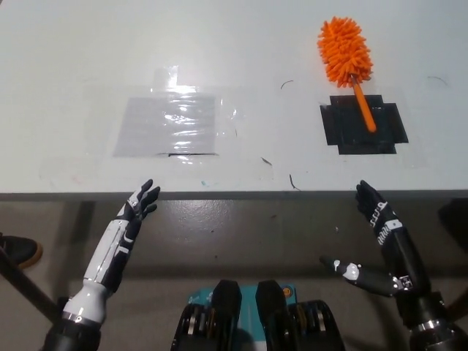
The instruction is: The robot uses it right hand to pick up an extended orange duster kept in the middle of the desk and presses its handle against the desk to collapse it
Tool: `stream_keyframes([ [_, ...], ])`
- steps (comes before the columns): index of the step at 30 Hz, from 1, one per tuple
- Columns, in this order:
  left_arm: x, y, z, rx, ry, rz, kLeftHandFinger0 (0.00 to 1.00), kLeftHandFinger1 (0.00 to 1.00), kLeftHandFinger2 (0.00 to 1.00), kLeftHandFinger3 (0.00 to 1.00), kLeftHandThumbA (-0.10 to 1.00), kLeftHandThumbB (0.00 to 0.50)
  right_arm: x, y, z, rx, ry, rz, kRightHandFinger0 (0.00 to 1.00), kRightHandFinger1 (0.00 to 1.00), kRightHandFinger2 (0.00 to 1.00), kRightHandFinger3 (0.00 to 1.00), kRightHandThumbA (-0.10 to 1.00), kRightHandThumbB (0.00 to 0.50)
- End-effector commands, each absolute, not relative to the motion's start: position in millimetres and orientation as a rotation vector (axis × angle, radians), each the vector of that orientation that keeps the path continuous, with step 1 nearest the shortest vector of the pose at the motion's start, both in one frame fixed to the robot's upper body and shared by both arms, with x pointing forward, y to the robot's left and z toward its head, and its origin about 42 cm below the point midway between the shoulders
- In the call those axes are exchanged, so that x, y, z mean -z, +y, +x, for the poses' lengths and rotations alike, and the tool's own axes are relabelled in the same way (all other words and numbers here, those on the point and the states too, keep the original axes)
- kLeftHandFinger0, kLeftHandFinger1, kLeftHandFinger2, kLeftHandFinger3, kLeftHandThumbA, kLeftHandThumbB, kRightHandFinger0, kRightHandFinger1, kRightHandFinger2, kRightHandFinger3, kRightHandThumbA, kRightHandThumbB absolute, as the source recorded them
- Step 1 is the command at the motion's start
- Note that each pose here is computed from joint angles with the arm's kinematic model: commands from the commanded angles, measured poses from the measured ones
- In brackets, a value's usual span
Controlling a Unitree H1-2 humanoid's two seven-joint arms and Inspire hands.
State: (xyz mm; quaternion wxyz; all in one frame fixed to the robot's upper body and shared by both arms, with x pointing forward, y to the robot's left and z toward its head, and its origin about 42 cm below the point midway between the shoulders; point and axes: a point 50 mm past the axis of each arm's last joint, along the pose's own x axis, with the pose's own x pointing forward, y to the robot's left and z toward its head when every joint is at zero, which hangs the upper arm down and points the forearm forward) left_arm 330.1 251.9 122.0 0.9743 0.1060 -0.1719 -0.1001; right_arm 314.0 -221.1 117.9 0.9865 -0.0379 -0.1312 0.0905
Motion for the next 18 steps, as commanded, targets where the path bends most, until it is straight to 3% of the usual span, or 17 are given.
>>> stream_keyframes([
  [1, -124.8, 255.9, 326.8, 0.220, -0.382, 0.218, 1.00, 1.00, 1.00, 1.00, 1.00, 0.208, -129.5, -220.4, 325.5, -0.202, -0.346, -0.016, 1.00, 1.00, 1.00, 1.00, 1.00, 0.163],
  [5, -123.6, 256.2, 326.0, 0.217, -0.371, 0.227, 1.00, 1.00, 1.00, 1.00, 1.00, 0.239, -130.0, -218.4, 326.1, -0.217, -0.333, -0.037, 1.00, 1.00, 1.00, 1.00, 1.00, 0.153],
  [11, -123.4, 256.8, 324.1, 0.215, -0.366, 0.231, 1.00, 1.00, 1.00, 1.00, 1.00, 0.247, -130.8, -218.0, 326.0, -0.229, -0.335, -0.062, 1.00, 1.00, 1.00, 1.00, 1.00, 0.145],
  [18, -122.0, 257.7, 323.7, 0.218, -0.358, 0.236, 1.00, 1.00, 1.00, 1.00, 1.00, 0.244, -129.4, -217.1, 325.3, -0.244, -0.309, -0.075, 1.00, 1.00, 1.00, 1.00, 1.00, 0.203],
])
